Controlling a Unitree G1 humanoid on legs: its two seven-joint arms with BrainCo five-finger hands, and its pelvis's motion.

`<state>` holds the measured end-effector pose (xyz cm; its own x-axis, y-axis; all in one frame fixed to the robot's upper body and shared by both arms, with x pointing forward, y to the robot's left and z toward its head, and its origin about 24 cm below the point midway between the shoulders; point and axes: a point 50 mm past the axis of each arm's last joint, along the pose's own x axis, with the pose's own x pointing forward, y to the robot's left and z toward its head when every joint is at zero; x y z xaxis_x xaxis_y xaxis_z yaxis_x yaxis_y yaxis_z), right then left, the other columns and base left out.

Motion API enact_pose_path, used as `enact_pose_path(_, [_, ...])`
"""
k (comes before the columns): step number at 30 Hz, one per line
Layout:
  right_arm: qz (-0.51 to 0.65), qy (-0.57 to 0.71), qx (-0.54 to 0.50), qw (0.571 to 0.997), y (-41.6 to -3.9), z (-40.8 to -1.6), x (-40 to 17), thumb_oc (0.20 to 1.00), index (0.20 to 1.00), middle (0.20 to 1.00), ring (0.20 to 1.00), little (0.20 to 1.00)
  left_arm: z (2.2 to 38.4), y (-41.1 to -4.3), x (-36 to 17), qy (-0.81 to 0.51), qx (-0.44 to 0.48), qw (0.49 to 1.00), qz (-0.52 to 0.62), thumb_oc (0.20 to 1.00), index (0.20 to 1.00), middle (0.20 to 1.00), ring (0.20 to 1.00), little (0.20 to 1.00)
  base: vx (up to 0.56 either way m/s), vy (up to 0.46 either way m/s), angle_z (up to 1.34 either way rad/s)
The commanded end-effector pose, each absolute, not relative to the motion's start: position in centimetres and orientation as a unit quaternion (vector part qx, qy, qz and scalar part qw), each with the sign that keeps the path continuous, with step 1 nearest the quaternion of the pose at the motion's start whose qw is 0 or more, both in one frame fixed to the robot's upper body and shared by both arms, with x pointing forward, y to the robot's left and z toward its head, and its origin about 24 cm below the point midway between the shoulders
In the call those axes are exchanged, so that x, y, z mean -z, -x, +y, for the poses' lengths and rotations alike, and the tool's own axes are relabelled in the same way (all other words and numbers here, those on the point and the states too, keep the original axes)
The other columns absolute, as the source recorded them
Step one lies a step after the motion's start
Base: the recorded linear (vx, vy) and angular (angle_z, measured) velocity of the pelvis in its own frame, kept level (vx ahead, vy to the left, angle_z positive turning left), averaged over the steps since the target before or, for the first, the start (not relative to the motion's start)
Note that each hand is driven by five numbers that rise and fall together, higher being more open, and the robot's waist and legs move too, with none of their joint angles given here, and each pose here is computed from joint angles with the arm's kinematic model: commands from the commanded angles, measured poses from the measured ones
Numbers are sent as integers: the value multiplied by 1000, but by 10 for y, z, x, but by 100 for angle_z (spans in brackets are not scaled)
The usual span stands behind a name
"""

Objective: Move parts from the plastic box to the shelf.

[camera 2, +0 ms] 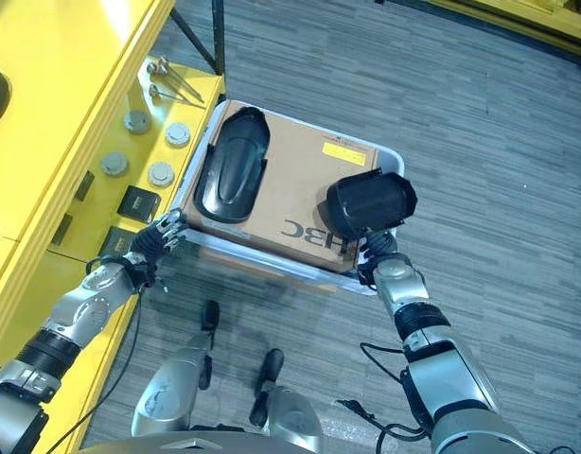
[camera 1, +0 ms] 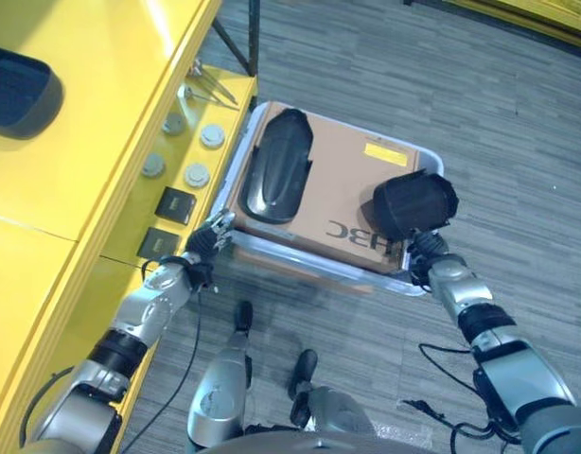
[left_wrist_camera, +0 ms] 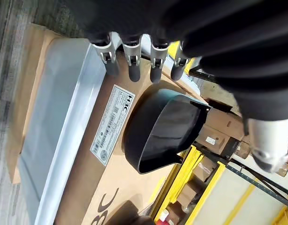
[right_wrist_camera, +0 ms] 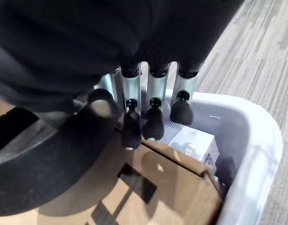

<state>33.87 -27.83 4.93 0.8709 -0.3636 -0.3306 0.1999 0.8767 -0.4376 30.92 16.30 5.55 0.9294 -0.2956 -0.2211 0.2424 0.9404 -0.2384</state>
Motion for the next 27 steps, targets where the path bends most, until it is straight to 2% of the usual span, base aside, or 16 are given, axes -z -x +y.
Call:
enact_pose_path(1, [110,235,151,954,-358,-284,-105,200,200,200,200,200,154,-309,-70,140,156,975,76,1000,1000,1000,1000,1000,0,0,0])
enact_pose_path(14, [139,343,64,927,-373,-263,-117,200,200,200,200,200,160,-305,-65,134,168,973,80,1000,1000,1000,1000,1000,-12,-16,8])
enact_pose_path(22, [210,374,-2,903,-352,-261,-71,200,200,200,200,200,160,-300,-65,132,178,972,77,1000,1000,1000,1000,1000,-6,-6,1])
enact_pose_path(27, [222,345,15,912,-336,-267,-48,209,209,209,209,209,160,-299,-65,130,176,973,75,1000,1000,1000,1000,1000,0,0,0])
